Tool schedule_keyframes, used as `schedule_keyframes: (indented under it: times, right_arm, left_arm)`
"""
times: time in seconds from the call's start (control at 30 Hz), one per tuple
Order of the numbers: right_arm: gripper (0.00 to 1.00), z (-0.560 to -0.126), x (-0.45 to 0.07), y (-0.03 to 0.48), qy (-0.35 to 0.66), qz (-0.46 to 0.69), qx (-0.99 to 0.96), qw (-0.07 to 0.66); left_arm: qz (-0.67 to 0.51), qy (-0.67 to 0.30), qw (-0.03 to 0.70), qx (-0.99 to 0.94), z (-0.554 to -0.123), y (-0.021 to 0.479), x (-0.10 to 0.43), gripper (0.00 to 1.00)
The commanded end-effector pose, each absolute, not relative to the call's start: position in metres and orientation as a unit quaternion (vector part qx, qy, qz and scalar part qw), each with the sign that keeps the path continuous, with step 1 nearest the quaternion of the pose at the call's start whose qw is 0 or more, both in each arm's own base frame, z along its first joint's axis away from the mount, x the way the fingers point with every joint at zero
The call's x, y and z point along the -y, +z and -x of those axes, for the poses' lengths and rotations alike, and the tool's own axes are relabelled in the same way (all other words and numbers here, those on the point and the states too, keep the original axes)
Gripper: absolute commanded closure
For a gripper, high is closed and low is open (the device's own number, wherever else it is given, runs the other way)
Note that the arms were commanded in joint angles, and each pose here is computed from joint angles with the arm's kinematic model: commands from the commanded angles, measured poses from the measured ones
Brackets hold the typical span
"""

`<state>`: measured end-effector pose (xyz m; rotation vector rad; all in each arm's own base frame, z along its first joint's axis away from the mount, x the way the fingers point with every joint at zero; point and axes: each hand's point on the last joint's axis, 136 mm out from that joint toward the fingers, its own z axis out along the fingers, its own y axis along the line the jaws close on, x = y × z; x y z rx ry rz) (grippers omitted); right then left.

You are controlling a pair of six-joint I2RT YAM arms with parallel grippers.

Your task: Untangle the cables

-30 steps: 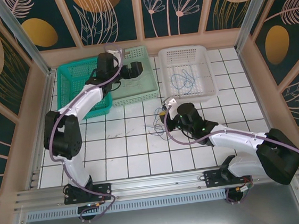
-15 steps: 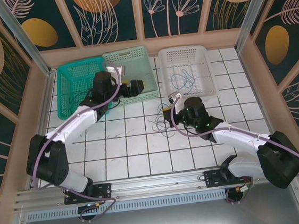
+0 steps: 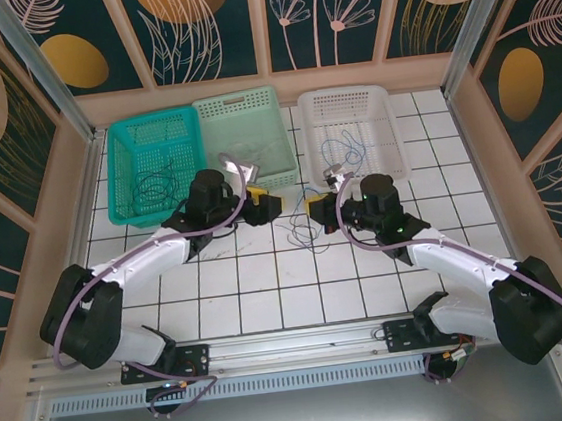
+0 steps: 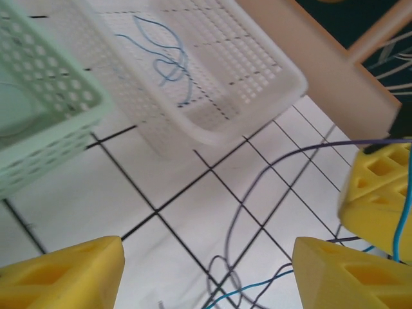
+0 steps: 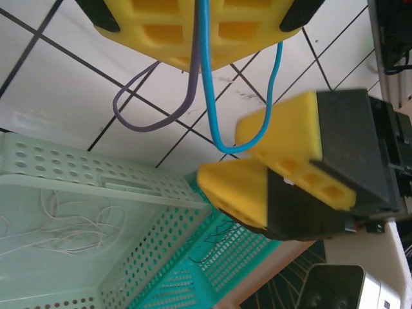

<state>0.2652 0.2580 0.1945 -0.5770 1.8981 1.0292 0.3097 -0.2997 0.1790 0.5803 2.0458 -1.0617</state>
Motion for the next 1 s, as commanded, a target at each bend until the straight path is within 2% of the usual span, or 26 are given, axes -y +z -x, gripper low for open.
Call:
schedule_keyframes:
  times: [0.0,0.17,0.4,0.73,0.9,0.97]
  right_arm:
    - [0.96,-0.261,-0.262,0.208,0.435,0.244,-0.743,0.446]
    - [0.97,-0.267,-0.253,0.196,0.397,0.239,-0.763,0.451]
    - [0.97,-0.267,-0.254,0.190,0.396,0.238,-0.765,0.448]
    - [0.97,-0.264,-0.260,0.190,0.401,0.249,-0.761,0.444]
    - [0.96,-0.260,-0.264,0.188,0.408,0.256,-0.760,0.437]
    - [0.96,-0.259,-0.264,0.187,0.410,0.257,-0.759,0.435]
  left_arm:
    - [-0.255,-0.450,0.389,-0.762,-0.300,0.191,0.312,0.29]
    - [-0.259,-0.471,0.407,-0.738,-0.293,0.209,0.311,0.27]
    - [-0.293,-0.528,0.372,-0.705,-0.277,0.221,0.329,0.31]
    - [-0.308,-0.528,0.363,-0.704,-0.276,0.219,0.340,0.31]
    - [-0.309,-0.531,0.359,-0.703,-0.278,0.219,0.344,0.37]
    - [-0.313,-0.533,0.357,-0.700,-0.277,0.220,0.347,0.42]
